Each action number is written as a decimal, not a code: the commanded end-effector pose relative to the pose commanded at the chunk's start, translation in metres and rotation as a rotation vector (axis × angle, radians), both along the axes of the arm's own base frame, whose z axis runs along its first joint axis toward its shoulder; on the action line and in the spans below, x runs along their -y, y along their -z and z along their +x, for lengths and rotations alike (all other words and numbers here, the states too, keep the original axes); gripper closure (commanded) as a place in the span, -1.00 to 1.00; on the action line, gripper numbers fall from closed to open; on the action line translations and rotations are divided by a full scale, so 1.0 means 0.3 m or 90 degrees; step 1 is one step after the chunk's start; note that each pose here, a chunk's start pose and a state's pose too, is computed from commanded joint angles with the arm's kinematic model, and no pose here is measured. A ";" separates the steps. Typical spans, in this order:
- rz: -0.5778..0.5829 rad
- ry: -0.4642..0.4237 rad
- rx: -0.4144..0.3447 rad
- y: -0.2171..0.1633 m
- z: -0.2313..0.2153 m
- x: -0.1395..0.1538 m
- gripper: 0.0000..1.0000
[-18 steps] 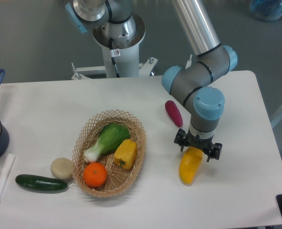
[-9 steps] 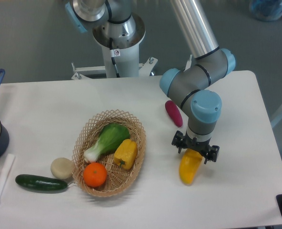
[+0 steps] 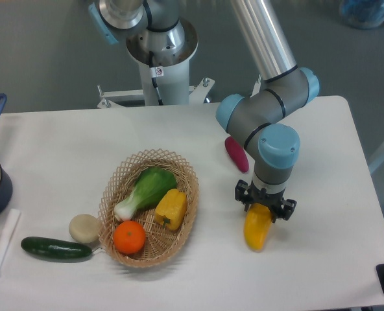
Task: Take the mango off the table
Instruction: 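Lift the grasped mango up off the table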
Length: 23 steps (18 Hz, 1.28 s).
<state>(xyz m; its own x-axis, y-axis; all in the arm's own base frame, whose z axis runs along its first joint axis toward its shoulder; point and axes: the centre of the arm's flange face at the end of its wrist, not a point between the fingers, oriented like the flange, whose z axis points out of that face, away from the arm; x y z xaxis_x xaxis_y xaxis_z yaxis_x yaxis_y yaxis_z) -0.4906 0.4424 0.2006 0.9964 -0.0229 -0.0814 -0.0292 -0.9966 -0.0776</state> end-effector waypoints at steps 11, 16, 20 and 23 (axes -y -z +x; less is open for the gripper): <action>0.210 -0.071 -0.075 -0.539 -0.073 -0.015 0.34; 0.333 -0.126 -0.068 -0.786 -0.052 0.079 0.34; 0.351 -0.142 -0.080 -0.843 -0.075 0.131 0.34; 0.353 -0.148 -0.086 -0.859 -0.091 0.145 0.34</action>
<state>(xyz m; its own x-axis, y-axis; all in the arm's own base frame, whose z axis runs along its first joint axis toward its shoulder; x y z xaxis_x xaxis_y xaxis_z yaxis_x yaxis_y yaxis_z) -0.5178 0.3989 0.4584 0.9501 0.2761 -0.1451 0.1383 -0.7899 -0.5975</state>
